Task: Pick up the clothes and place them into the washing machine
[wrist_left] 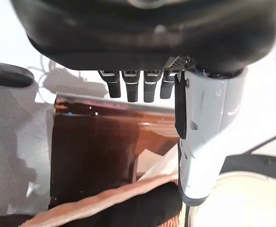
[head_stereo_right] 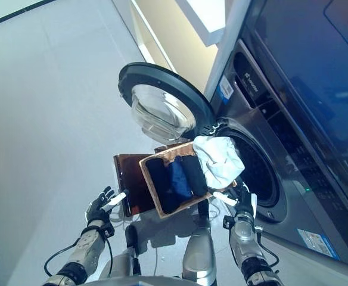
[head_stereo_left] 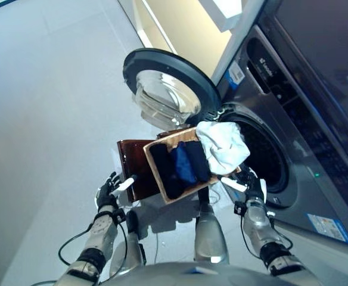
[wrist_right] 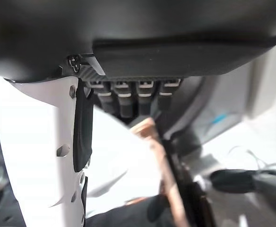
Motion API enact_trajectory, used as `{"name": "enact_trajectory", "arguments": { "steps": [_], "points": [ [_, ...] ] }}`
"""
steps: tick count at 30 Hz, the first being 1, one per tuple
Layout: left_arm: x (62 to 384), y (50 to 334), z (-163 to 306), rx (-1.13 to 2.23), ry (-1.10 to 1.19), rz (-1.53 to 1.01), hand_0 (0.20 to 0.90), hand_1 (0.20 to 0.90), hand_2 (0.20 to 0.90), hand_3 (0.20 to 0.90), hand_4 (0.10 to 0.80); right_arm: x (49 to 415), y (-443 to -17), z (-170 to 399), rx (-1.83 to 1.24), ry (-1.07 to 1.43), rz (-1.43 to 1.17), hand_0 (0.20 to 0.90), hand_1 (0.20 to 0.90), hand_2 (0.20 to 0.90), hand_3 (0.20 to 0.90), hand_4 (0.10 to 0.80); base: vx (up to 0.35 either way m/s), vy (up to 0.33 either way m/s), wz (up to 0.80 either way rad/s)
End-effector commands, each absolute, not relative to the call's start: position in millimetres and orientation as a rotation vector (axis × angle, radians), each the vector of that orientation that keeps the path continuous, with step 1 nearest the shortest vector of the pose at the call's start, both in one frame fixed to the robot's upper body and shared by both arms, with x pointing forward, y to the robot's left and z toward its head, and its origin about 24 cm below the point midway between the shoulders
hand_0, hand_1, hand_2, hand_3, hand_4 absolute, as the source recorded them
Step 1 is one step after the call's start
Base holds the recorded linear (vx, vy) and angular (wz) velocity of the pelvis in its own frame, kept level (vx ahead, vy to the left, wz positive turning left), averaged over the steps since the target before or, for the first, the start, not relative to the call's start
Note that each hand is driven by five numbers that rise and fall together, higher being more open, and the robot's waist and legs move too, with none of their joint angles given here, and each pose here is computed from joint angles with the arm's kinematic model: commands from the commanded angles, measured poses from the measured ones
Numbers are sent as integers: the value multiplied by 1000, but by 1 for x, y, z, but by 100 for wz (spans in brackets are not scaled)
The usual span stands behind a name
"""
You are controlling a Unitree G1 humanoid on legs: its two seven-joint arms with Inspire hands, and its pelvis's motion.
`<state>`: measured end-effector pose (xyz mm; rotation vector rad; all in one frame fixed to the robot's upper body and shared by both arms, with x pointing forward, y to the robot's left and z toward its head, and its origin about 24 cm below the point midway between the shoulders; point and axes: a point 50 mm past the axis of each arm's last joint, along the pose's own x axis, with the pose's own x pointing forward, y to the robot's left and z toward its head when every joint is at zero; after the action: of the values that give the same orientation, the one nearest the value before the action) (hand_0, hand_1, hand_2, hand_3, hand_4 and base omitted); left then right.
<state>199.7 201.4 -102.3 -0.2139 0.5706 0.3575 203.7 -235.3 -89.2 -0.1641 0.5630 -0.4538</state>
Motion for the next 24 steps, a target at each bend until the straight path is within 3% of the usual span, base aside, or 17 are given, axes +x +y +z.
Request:
{"name": "enact_trajectory", "arguments": {
  "steps": [1,7,13,24],
  "points": [
    [204,213,-93,-195,490,395,900,900,900,900,800,209,-245,-78,-234,474,-493,900,900,900,900,800,4,26,-21],
    [202,216,-94,-192,496,419,900,900,900,900,800,206,-253,-82,-261,508,-544,900,900,900,900,800,2,10,-5],
    [208,213,-92,-183,481,384,900,900,900,900,800,227,-269,-73,-271,510,-572,900,900,900,900,800,-21,-6,0],
    [226,203,-77,-173,409,241,900,900,900,900,800,253,-342,-24,-168,436,-814,900,900,900,900,800,-47,-27,18]
  ]
}}
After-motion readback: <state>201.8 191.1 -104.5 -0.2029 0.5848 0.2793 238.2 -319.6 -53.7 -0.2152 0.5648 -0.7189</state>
